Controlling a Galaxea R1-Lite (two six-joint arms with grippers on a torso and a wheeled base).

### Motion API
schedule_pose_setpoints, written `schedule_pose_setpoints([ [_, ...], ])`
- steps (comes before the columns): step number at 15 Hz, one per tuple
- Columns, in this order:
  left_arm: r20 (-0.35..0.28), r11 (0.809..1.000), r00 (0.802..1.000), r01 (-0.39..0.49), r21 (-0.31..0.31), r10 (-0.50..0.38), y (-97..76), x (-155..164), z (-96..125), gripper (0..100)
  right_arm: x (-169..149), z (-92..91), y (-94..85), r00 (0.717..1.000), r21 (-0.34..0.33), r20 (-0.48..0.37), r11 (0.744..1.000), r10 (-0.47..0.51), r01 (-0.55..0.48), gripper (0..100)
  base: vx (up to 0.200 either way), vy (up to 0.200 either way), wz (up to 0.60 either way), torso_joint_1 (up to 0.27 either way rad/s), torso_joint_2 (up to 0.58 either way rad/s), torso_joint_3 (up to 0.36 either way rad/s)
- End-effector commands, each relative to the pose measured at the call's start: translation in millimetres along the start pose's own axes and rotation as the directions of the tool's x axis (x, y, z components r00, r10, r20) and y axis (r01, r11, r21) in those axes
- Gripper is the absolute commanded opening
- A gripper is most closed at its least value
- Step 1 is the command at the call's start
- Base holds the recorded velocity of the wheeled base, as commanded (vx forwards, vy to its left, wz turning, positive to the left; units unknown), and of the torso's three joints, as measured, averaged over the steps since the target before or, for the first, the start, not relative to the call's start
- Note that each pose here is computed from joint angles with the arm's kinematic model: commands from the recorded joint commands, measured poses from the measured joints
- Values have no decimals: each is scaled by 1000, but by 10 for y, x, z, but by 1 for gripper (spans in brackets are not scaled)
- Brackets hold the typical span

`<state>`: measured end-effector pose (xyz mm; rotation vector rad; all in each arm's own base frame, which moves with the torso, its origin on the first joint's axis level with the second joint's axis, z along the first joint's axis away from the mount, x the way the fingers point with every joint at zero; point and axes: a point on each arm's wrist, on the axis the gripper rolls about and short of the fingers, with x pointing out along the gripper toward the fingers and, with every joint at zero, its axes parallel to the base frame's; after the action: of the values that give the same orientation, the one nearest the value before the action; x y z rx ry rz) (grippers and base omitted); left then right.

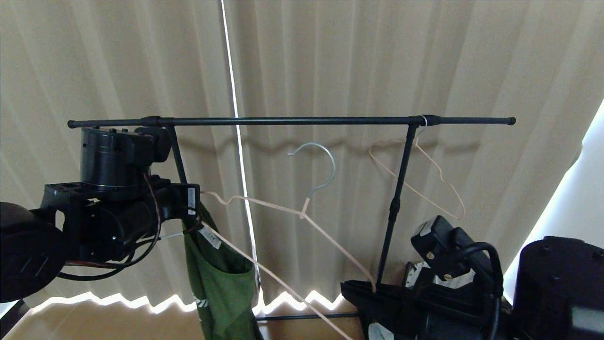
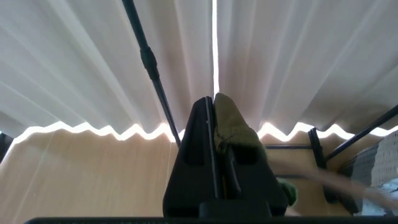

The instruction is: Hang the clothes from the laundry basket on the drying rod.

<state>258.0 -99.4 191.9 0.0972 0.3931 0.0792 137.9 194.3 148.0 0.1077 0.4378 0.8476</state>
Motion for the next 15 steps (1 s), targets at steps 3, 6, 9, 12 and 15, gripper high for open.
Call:
schedule_pose_setpoints([
  [3,20,1000,1000,2,-9,-1,33,-83,39,0,190,-56,-15,999,-2,-42,1000,-18,18,0,0,0,0,0,0,0],
  [6,7,1000,1000,0,0,0,90,-189,4,0,343,-29,-61,997,4,-41,998,-58,58,0,0,0,0,0,0,0],
  [9,-3,1000,1000,-1,6,1,110,-220,-41,0,460,-14,-76,996,3,-38,996,-85,85,0,0,0,0,0,0,0],
  [12,10,999,999,31,12,-31,51,-291,-34,0,533,15,-66,996,4,-34,996,-84,84,0,0,0,0,0,0,0],
  [15,29,995,995,91,30,-92,-76,-394,-25,0,585,2,-69,996,3,-40,996,-86,86,0,0,0,0,0,0,0],
])
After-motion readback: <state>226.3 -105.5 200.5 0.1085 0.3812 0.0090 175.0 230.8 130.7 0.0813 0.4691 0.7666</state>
